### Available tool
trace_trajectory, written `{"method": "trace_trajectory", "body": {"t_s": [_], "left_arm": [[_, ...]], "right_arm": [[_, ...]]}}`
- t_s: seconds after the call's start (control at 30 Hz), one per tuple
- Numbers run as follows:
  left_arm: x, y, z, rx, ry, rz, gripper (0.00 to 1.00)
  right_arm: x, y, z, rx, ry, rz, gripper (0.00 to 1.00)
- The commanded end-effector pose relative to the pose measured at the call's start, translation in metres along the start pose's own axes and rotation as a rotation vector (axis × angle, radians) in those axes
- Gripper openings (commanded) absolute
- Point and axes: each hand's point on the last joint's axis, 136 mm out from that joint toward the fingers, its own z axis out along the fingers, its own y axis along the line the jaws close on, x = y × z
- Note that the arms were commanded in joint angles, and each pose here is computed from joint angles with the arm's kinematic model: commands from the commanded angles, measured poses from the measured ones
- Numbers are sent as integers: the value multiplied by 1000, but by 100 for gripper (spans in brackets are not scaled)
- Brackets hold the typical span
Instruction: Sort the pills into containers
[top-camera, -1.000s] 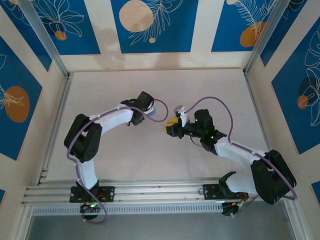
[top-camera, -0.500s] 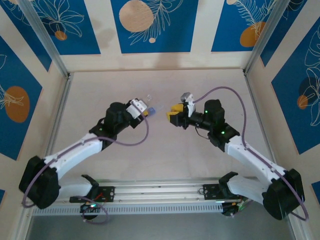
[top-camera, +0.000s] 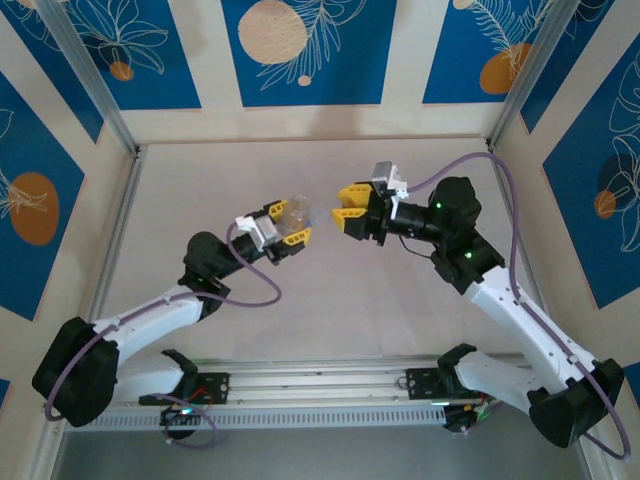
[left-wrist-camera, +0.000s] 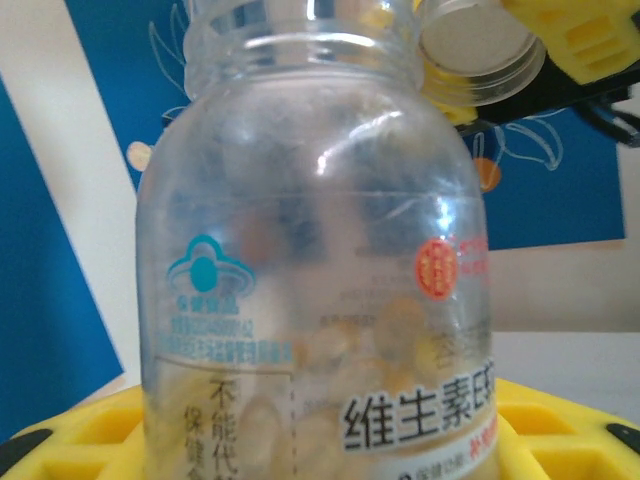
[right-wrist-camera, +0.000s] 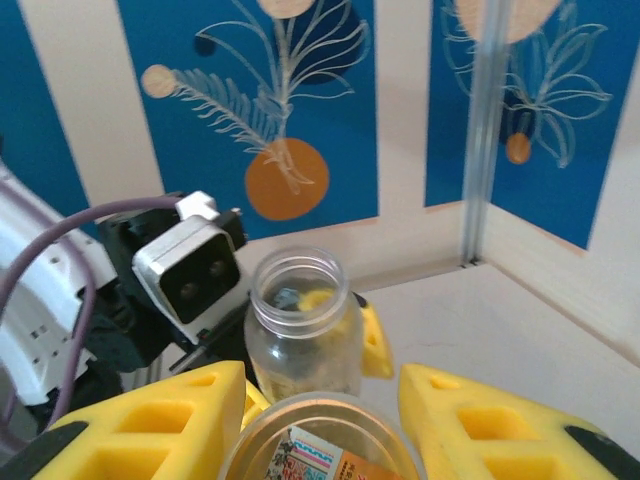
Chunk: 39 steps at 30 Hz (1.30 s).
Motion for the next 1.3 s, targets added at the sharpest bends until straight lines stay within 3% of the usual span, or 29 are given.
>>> {"method": "trace_trajectory", "body": {"t_s": [0.0,0.4,0.97,1.27], "left_arm": [[-16,-20,-2,96,-75,-27,0],[-5,-63,-5,282,-61,-51,0],[-20,-94,-4,493,-66,-74,0],[-26,-96,-1,522,-59,-73,0]], "right_arm": [[-4,23,7,-136,-18,-128,0],[13,64,22,-331,-21,-382,0],[35,78,21,-471,89,-325,0],[45,90,14,-579,152,-270,0]]}}
